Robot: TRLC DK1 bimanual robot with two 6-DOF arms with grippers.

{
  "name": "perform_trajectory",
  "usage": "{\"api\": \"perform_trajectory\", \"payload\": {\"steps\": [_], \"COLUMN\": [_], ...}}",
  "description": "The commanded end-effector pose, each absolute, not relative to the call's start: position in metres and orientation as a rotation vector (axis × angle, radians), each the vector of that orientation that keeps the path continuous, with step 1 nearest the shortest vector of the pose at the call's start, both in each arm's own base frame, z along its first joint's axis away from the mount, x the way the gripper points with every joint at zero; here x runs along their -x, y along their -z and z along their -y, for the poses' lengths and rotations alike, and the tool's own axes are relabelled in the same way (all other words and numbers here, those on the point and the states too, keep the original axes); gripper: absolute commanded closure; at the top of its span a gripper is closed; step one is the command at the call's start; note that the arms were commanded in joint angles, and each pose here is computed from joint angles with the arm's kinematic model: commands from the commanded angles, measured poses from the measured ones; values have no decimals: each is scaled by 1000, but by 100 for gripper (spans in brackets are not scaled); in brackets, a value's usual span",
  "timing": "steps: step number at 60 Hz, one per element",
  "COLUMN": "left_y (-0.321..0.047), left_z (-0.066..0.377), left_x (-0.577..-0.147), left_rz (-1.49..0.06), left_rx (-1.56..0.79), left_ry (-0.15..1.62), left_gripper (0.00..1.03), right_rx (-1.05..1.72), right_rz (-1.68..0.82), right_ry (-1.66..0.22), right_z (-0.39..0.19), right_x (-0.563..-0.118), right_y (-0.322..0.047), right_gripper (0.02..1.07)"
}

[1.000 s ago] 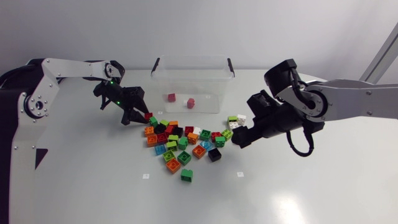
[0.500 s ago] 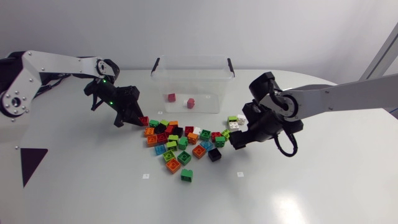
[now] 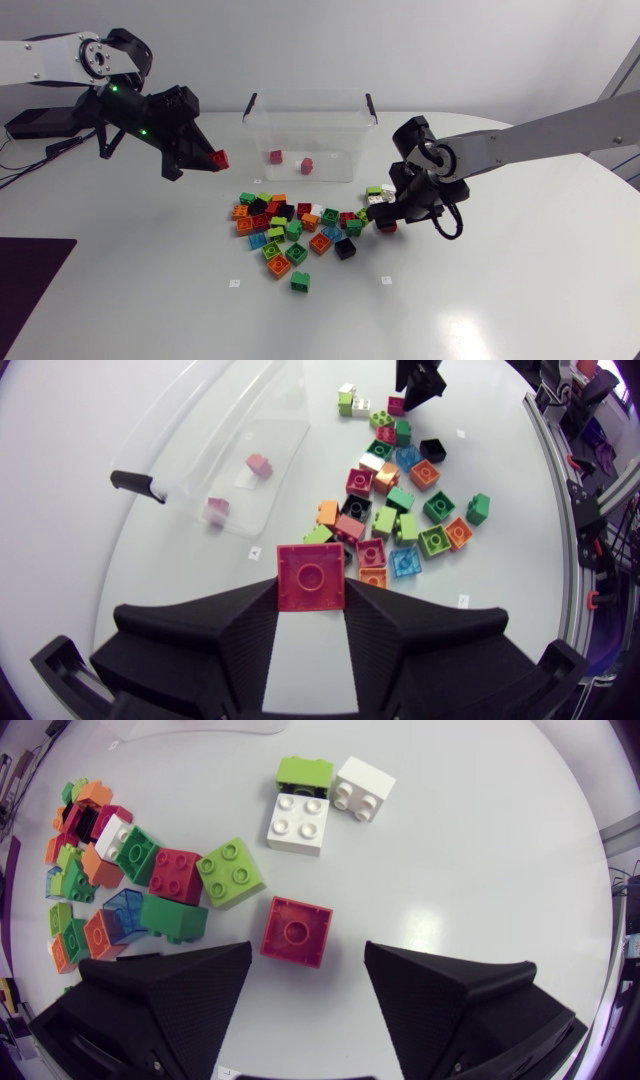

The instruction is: Place the duplo bricks in the container

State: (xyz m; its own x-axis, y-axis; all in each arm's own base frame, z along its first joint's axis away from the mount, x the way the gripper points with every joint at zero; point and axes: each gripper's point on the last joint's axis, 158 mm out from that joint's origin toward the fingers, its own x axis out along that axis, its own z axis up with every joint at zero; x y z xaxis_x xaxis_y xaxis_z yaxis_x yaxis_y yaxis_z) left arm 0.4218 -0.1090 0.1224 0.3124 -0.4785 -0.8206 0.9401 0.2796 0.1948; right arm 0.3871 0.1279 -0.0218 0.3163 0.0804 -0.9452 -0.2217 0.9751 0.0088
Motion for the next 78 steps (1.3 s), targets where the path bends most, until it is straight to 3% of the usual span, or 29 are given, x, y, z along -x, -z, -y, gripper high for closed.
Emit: {"api": "perform_trajectory", "payload": {"steps": [1,8,28,37,43,50,78], "left_y": [-135,-152,-194,-202,-200,-200,-189], "left_z": [123,138,173,181,189,195,207], "left_x": [-405,-399,-415,-439,-446,-456,-523], "left_rz": [-722,-703,-615,-617,-616,-599,-552], "left_rx": [-727,-695,-600,-545,-545,-532,-433], "left_ry": [1054,1033,944,885,880,861,748], "left_gripper": [87,87,87,87,87,87,87], "right_rx": [116,120,134,137,141,142,133], "right_rz": [-1248,-1245,-1252,-1264,-1280,-1284,-1170], "right_ry": [-161,-155,-145,-133,-128,-122,-171], "right_z": [-126,-126,-132,-131,-128,-122,-127], "right_x": [-391,-395,-408,-409,-404,-400,-408], "right_y": [28,29,38,41,45,43,-28], "right_gripper": [38,45,45,61,63,79,84]}}
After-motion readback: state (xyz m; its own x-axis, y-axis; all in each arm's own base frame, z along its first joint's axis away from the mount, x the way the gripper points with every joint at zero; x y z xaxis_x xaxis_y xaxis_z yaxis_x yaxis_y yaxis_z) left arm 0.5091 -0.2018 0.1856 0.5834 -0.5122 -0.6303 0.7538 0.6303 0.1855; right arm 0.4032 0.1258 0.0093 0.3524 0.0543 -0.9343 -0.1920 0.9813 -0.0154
